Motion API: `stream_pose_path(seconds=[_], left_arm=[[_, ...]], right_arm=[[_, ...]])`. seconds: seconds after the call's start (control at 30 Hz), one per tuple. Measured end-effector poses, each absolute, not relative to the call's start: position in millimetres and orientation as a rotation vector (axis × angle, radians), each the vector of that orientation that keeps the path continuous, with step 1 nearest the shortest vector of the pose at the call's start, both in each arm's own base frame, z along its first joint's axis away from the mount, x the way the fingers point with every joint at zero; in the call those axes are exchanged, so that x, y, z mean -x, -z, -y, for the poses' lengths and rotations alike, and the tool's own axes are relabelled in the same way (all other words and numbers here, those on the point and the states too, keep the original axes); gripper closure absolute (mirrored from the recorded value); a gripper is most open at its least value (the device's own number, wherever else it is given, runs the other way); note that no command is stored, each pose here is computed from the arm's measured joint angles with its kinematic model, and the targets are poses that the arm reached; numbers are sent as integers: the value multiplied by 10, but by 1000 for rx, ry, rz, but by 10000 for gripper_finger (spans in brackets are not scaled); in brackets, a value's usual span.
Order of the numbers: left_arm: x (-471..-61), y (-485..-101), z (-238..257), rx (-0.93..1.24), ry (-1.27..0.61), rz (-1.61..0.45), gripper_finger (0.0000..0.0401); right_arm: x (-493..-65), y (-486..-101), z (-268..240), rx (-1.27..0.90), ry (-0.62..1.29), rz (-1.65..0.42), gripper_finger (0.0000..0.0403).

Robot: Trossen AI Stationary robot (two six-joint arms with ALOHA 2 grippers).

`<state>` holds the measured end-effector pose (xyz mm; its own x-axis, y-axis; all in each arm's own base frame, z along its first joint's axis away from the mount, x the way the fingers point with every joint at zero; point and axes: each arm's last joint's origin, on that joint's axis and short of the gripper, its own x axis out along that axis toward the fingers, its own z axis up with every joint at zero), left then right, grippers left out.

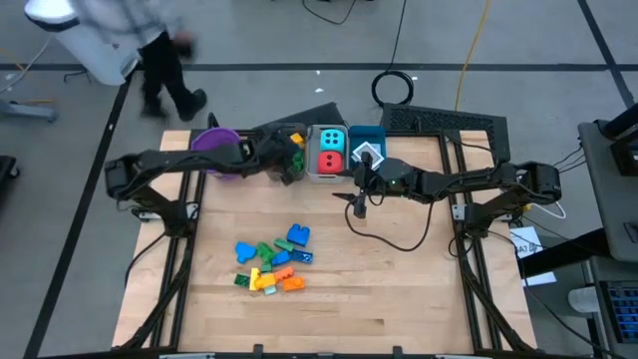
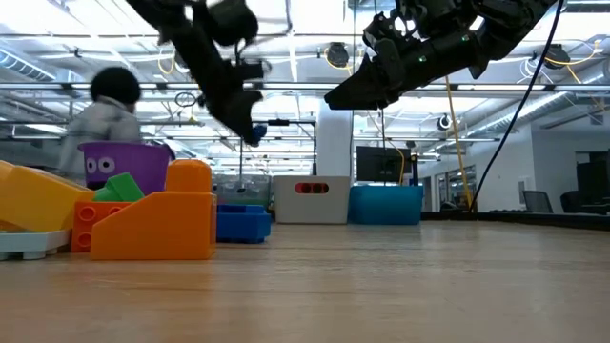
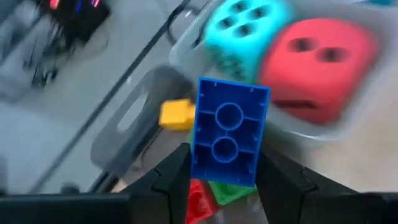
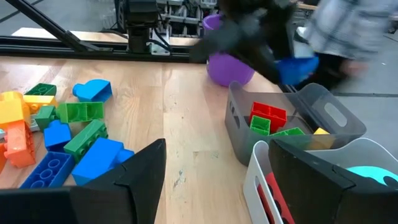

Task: Pick & Place Toys
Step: Put the blue game piece into the black bin

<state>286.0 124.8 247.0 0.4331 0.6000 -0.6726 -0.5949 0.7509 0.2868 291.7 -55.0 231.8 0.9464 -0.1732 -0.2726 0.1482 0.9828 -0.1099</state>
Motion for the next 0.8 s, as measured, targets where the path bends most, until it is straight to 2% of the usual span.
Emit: stream_pose_path(seconds=[0.2, 0.37, 0.5, 0.63, 0.8], left_arm=[[-2849, -2211, -1582, 125, -872, -872, 195], [-2847, -2136, -1634, 122, -876, -905, 148], [-2855, -2153, -1600, 92, -852, -916, 124], [-2851, -2279, -1489, 117, -787, -871, 112], [-2805, -2473, -1202, 199, -562, -849, 113]], right_arm=[[-2916, -2317, 550, 89, 164, -287, 147], [-2916, -2317, 550, 92, 163, -287, 147], [-2916, -2316, 550, 92, 163, -288, 147], [-2914, -2310, 550, 92, 163, -295, 147], [-2914, -2310, 550, 89, 163, -295, 147]])
